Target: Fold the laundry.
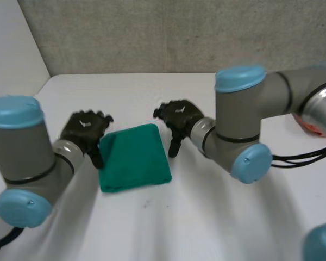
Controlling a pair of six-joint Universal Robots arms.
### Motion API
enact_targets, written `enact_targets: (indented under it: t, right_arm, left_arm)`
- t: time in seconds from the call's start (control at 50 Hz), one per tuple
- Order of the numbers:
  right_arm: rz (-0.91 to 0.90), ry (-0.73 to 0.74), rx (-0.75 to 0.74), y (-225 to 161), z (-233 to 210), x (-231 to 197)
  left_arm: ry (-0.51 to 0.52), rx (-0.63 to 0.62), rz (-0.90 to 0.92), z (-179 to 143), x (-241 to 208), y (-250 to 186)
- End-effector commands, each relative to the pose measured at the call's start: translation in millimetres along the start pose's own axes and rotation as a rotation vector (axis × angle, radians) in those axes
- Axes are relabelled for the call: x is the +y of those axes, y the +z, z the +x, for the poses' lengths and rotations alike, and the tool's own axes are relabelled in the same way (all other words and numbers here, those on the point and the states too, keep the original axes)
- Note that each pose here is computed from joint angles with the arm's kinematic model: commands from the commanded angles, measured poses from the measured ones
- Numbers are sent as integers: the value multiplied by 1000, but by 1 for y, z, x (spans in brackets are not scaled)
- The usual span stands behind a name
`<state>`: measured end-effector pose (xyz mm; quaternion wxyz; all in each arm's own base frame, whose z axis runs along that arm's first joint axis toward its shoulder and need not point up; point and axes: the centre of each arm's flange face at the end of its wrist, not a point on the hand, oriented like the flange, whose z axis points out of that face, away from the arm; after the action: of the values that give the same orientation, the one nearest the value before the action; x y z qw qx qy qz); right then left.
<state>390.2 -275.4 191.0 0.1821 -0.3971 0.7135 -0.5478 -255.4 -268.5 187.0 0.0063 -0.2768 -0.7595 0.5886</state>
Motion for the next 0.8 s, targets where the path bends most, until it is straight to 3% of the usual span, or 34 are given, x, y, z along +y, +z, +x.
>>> enact_targets:
  t: [0.02, 0.14, 0.28, 0.6, 0.8]
  right_arm:
    - [108, -12, 71, -30, 12, -22]
    - [77, -15, 40, -46, -1, -3]
    - [34, -11, -66, -48, -19, 24]
    - [27, -103, -134, -15, -32, 62]
    - [23, -126, -137, -1, -32, 72]
  left_arm:
    - [-58, 3, 188, -23, -50, -28]
    - [-140, 76, 293, -27, -75, -43]
    - [-144, 159, 348, -25, -87, -46]
    - [-142, 267, 390, -17, -96, -49]
    - [-164, 271, 412, -21, -105, -49]
